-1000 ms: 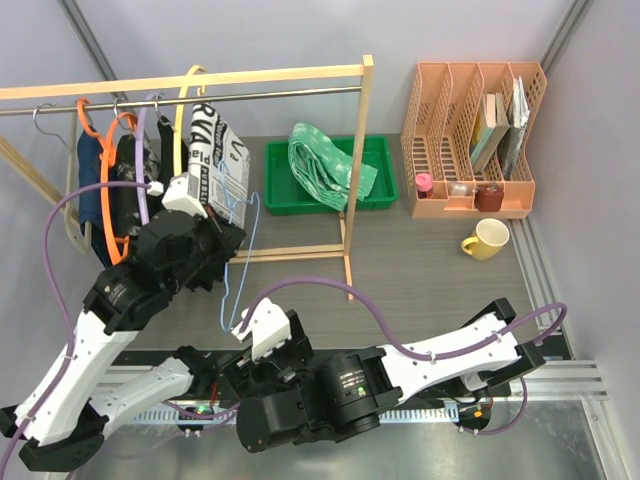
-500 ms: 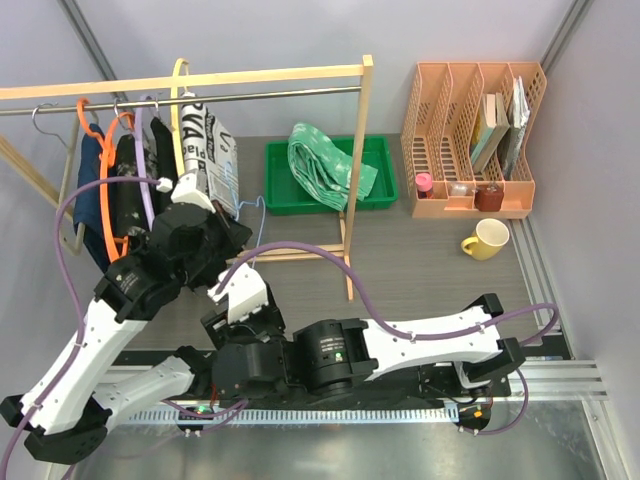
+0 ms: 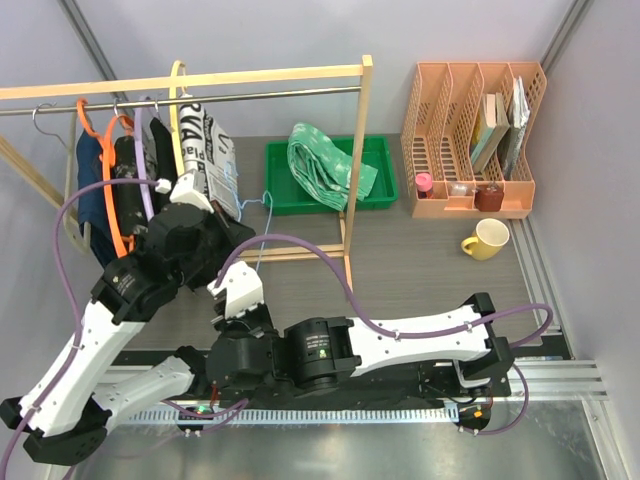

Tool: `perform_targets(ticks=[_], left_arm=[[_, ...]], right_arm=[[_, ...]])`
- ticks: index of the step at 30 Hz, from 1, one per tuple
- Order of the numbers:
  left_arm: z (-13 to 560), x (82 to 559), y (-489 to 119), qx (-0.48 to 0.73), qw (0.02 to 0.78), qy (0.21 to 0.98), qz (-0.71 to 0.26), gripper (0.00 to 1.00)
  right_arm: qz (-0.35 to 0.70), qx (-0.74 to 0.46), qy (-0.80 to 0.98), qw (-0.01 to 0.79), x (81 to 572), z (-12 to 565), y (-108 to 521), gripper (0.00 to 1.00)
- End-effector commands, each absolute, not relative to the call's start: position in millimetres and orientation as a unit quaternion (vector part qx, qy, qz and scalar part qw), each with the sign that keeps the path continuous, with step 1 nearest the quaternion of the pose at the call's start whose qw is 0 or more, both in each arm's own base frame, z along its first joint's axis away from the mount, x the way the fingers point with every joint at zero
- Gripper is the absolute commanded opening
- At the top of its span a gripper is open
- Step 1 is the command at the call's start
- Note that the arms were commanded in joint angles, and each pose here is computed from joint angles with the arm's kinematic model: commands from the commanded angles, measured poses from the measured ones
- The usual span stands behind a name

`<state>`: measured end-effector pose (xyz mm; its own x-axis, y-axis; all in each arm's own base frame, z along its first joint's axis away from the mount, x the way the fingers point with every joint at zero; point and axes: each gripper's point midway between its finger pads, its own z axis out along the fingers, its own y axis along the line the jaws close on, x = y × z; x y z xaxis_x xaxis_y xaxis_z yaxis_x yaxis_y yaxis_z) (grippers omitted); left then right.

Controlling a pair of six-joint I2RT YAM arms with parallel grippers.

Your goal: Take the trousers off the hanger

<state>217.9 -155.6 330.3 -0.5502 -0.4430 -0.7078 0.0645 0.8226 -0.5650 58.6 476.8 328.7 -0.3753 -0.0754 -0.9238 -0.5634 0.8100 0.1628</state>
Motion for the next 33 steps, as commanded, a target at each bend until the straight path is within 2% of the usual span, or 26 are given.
perform_targets(ticks=[1, 2, 7, 10, 11, 13, 14, 17, 26, 33], left_arm=[[345.9, 212.1, -162.7, -0.121, 0.456, 0.824, -0.314, 0.00], [347.5, 211.4, -163.6, -0.121, 0.456, 0.821, -0.320, 0.00], [361.5, 201.5, -171.5, -0.099, 0.464, 0.801, -0.366, 0.00], [368.5, 194.9, -177.8, -0.084, 0.466, 0.786, -0.397, 0.24], [369.6, 193.2, -178.9, -0.081, 0.466, 0.783, -0.403, 0.36], [370.5, 190.0, -182.3, -0.074, 0.465, 0.777, -0.417, 0.47], [372.4, 187.6, -182.2, -0.071, 0.467, 0.773, -0.423, 0.55], [378.3, 179.4, -186.5, -0.053, 0.464, 0.764, -0.445, 0.68], [393.9, 138.3, -190.7, 0.033, 0.454, 0.740, -0.496, 0.89], [387.3, 110.1, -183.5, 0.050, 0.456, 0.706, -0.540, 0.90]], right_arm=[[0.297, -0.123, 0.792, 0.519, 63.6, 361.3, 462.0, 0.07], [0.295, -0.122, 0.794, 0.518, 63.8, 355.1, 459.3, 0.02], [0.343, -0.090, 0.784, 0.509, 62.7, 361.7, 448.6, 0.01], [0.353, -0.086, 0.783, 0.504, 63.0, 353.3, 439.7, 0.01], [0.361, -0.081, 0.781, 0.502, 62.7, 358.3, 435.2, 0.01], [0.363, -0.078, 0.784, 0.497, 62.4, 354.1, 432.6, 0.01], [0.367, -0.076, 0.783, 0.496, 62.0, 356.0, 429.7, 0.01], [0.369, -0.074, 0.787, 0.490, 61.1, 349.1, 423.3, 0.01], [0.337, -0.081, 0.782, 0.518, 66.3, 331.2, 353.5, 0.01], [0.321, -0.104, 0.757, 0.560, 75.1, 347.6, 306.8, 0.01]])
